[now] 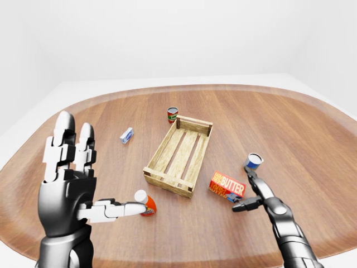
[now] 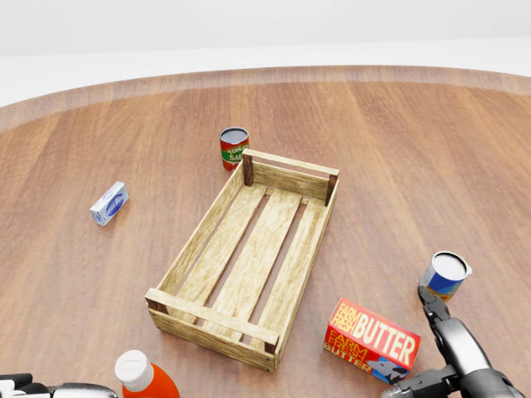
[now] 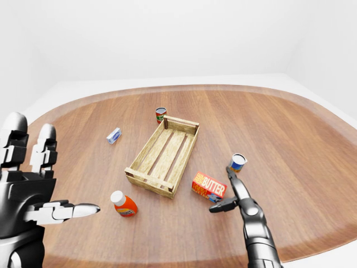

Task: Pick up the butter and put it in the tray.

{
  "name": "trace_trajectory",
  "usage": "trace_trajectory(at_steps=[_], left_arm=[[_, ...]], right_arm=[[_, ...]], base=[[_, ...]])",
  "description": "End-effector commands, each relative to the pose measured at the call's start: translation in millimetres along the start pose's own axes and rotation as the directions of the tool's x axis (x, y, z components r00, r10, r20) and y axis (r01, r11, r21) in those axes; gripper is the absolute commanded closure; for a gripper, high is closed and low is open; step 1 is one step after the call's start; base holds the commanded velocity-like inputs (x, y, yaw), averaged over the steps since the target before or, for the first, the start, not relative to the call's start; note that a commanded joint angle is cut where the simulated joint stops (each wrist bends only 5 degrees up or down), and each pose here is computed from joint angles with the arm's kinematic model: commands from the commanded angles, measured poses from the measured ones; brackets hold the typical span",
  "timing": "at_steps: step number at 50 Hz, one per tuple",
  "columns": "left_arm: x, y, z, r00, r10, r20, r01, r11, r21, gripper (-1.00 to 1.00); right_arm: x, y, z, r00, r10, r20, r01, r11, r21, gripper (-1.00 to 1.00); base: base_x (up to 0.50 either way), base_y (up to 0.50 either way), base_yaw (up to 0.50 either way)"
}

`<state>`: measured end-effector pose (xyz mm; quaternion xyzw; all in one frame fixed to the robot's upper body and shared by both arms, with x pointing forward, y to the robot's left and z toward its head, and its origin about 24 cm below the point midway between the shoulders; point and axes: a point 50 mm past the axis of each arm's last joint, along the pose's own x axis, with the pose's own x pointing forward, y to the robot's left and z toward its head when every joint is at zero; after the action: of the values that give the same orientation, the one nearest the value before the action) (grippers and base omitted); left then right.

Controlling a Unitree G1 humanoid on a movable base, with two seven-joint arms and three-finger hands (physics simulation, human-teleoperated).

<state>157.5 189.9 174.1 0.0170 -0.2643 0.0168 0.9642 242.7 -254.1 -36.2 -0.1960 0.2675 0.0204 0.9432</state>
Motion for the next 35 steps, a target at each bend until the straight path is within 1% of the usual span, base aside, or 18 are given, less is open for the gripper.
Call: trace_trajectory(at_steps=[1, 7, 16, 21, 23, 26, 27, 28, 33, 35], left_arm=[[-0.3, 0, 0, 1.000, 0.000, -0.003, 0.000, 1.000, 0.000, -1.00], [0.4, 1, 0, 1.000, 0.002, 0.000, -0.002, 1.000, 0.000, -1.00], [0.4, 0, -1, 1.000, -0.001, -0.005, 0.001, 1.000, 0.001, -1.00], [0.8, 0, -1, 1.000, 0.000, 0.000, 0.000, 1.000, 0.001, -1.00], [1.0, 0, -2, 1.000, 0.001, -0.007, -0.001, 1.000, 0.000, -1.00], [1.0, 0, -2, 1.000, 0.001, -0.007, -0.001, 1.000, 0.000, -1.00], [0.8, 0, -2, 1.000, 0.000, -0.008, 0.000, 1.000, 0.000, -1.00], [0.9, 0, -2, 1.000, 0.001, -0.007, -0.001, 1.000, 0.000, -1.00], [1.3, 1, -1, 1.000, 0.004, 0.001, -0.004, 1.000, 0.001, -1.00], [1.4, 1, -1, 1.000, 0.004, 0.002, -0.004, 1.000, 0.001, -1.00]], right_arm=[[7, 0, 0, 1.000, 0.009, -0.021, -0.009, 1.000, 0.003, -0.98], [9, 1, -9, 0.998, 0.016, -0.067, -0.015, 1.000, 0.018, -0.98], [18, 2, -10, 0.997, 0.025, -0.077, -0.023, 0.999, 0.028, -0.98], [21, 3, -7, 0.996, 0.031, -0.082, -0.030, 0.999, 0.025, -0.98], [19, 3, 2, 0.998, 0.031, -0.061, -0.030, 1.000, 0.005, -0.98], [19, 3, 3, 0.998, 0.031, -0.056, -0.030, 1.000, 0.004, -0.98], [20, 2, 14, 0.999, 0.029, -0.015, -0.030, 0.999, -0.016, -0.98], [20, 3, 18, 1.000, 0.030, -0.004, -0.030, 0.999, -0.020, -0.98], [23, 10, 9, 0.998, 0.044, -0.051, -0.045, 0.999, -0.015, -0.98], [23, 11, 9, 0.998, 0.047, -0.052, -0.048, 0.999, -0.014, -0.98]], base=[[0.00, 0.00, 0.00], [0.00, 0.00, 0.00], [0.00, 0.00, 0.00], [0.00, 0.00, 0.00], [0.00, 0.00, 0.00], [0.00, 0.00, 0.00], [0.00, 0.00, 0.00], [0.00, 0.00, 0.00], [0.00, 0.00, 0.00], [0.00, 0.00, 0.00]])
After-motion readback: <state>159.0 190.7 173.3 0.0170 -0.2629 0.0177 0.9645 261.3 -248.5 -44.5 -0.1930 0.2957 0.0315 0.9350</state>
